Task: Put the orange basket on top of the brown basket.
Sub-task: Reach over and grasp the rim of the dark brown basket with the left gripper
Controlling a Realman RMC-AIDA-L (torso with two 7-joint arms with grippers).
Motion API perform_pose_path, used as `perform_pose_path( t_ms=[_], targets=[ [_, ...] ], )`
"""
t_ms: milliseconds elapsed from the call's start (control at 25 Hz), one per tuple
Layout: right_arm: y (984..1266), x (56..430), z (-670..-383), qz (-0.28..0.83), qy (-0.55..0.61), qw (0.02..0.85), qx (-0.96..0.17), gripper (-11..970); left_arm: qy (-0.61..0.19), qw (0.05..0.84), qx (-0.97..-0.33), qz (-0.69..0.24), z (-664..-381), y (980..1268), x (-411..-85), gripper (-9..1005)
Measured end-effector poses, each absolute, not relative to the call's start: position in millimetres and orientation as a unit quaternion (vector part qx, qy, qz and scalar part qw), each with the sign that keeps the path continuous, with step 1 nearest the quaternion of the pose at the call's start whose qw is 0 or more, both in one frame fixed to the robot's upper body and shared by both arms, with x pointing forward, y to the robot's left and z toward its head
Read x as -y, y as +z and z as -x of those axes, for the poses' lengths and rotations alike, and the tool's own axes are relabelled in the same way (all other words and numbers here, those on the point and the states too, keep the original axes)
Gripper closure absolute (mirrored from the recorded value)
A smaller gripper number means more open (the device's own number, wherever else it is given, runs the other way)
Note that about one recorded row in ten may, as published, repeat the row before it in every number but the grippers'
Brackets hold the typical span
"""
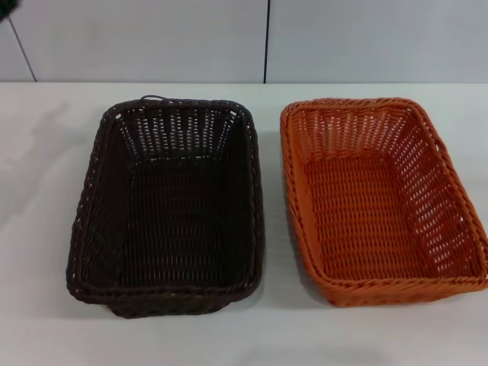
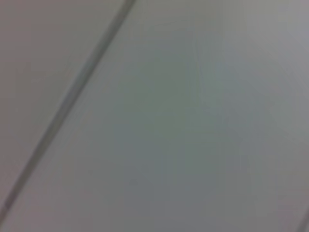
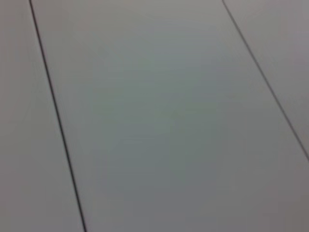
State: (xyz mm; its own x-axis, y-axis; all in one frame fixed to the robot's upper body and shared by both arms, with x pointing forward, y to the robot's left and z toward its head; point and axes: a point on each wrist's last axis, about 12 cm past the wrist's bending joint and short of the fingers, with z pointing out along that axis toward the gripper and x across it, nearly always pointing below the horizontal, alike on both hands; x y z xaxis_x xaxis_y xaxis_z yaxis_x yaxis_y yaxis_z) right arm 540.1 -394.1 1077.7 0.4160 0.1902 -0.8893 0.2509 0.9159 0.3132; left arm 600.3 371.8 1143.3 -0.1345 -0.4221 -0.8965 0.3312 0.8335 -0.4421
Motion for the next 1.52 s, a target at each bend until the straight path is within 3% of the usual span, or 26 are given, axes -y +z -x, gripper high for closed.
perform_pose_path(
  t_ms=[280, 640, 1040, 1520],
  targets=[
    [1073.5, 401.1, -536.5, -0.220, -0.030, 0.807, -0.548, 264, -0.304, 0.495, -0.811, -0.062, -620.8, 1192.8, -365.3, 153],
    [1072.9, 407.7, -534.9, -0.231, -0.043, 0.802, -0.549, 267, -0.205, 0.332, -0.912, -0.122, -614.0, 1228.6, -342.9, 155],
    [1067.6, 413.0, -535.9, -0.244, -0.049, 0.784, -0.568, 269, -0.127, 0.243, -0.955, -0.110, -593.3, 1230.6, -316.2, 159],
    [1070.6, 413.0, -543.2, -0.243, -0.046, 0.782, -0.572, 273, -0.140, 0.222, -0.961, -0.082, -585.8, 1206.7, -291.7, 163]
  ],
)
